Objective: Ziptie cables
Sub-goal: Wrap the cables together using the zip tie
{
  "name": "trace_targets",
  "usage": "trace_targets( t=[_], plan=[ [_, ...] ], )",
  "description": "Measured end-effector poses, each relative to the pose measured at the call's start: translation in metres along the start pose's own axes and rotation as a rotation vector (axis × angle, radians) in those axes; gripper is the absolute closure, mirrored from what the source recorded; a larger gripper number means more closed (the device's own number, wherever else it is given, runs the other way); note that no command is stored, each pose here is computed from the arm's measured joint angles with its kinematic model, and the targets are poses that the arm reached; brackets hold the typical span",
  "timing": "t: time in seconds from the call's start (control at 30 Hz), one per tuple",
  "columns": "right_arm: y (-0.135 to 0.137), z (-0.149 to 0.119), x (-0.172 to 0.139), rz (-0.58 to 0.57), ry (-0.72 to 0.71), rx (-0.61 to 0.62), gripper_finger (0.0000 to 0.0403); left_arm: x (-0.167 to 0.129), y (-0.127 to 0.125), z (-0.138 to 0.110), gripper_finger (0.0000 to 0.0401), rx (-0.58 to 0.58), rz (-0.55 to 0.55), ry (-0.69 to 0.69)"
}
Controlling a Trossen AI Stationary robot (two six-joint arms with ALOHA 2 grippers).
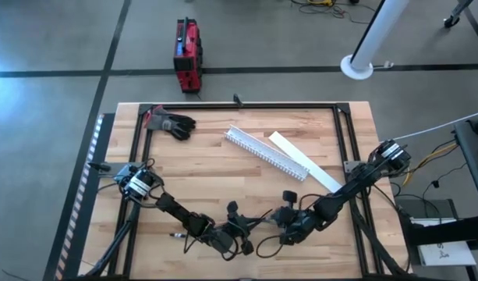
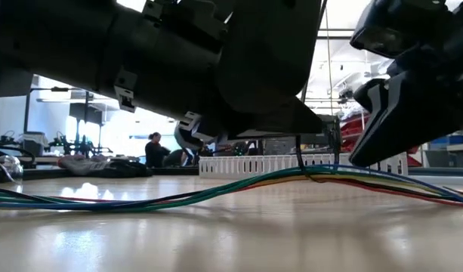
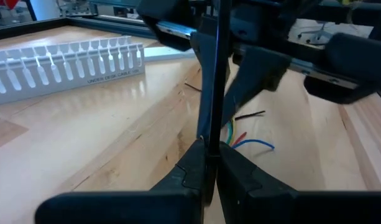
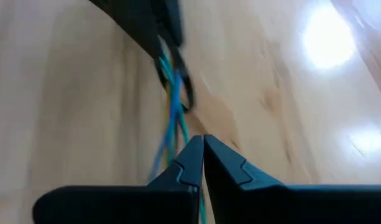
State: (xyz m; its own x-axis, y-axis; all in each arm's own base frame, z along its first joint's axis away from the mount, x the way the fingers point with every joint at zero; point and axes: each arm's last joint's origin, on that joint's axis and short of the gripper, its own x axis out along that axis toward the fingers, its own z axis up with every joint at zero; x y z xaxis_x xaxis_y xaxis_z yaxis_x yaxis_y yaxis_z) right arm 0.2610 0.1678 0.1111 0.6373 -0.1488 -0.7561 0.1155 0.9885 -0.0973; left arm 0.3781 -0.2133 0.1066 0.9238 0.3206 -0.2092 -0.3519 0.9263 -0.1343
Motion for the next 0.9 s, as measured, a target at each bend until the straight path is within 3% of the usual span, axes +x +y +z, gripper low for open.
trace_targets(
  t=[0.2,0.4,0.6,0.9],
  plan=[
    [-0.006,-0.016,0.006,-0.074,0.100,0.053,0.0403,0.000,0.000,0.000,0.0393,-0.004,-0.001,0.003],
    [0.007,-0.013,0.021,0.043,0.044,0.072,0.0403,0.009,0.005,0.002,0.0393,-0.012,-0.074,0.041],
    [0.013,-0.007,0.023,0.071,0.053,0.062,0.0403,0.017,0.011,0.004,0.0393,0.001,-0.098,0.053],
    [0.004,-0.009,-0.008,0.001,0.199,0.017,0.0403,0.019,0.012,0.004,0.0393,0.019,-0.109,0.067]
  ],
)
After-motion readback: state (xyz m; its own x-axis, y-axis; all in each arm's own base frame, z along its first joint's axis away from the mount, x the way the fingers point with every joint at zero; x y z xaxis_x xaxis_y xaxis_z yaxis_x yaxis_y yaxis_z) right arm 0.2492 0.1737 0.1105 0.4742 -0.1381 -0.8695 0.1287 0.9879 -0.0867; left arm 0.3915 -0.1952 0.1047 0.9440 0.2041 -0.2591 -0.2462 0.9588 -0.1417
